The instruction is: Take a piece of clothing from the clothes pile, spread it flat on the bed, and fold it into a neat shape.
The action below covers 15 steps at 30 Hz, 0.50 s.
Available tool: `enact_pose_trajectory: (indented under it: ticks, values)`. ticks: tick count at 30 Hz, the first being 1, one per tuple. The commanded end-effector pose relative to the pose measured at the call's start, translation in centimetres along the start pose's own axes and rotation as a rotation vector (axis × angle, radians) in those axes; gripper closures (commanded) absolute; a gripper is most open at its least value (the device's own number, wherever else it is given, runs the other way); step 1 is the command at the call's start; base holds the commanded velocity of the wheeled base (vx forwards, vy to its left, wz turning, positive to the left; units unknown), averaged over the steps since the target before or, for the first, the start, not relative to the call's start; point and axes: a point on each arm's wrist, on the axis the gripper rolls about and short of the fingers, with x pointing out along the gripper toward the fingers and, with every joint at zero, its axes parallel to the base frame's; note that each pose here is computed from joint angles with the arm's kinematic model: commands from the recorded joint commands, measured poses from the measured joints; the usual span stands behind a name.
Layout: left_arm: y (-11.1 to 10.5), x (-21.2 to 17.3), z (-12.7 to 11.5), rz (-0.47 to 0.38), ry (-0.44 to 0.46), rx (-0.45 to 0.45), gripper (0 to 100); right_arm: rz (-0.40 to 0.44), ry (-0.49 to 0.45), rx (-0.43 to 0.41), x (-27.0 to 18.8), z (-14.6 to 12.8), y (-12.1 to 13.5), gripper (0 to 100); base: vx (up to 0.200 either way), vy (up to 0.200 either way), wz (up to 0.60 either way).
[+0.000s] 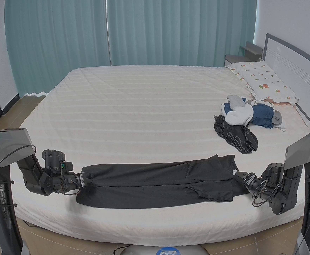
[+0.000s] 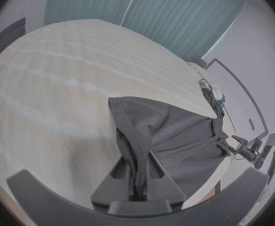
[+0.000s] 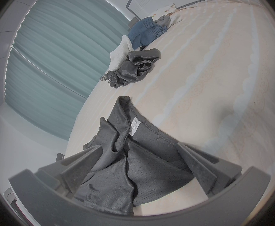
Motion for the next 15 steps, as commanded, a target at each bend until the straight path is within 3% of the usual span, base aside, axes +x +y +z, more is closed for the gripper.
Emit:
enact_pose_trajectory:
  ticks: [1, 8, 15]
  values:
    - [0.0, 0.1, 0.2, 0.004, -0.010, 0.002, 100, 0.013, -0.011, -0.003, 0.0, 0.1, 0.2, 0, 0.000, 0.000, 0.00]
    - [-0.6, 0.2, 0.9, -0.005, -0.034, -0.057, 100, 0.022, -0.031, 0.018, -0.1, 0.7, 0.4, 0, 0.000, 0.000, 0.00]
    - [-2.0, 0.3, 2.0, -0.041, -0.068, -0.130, 100, 0.064, -0.109, 0.069, -0.8, 3.0, 1.3, 0, 0.000, 0.000, 0.00]
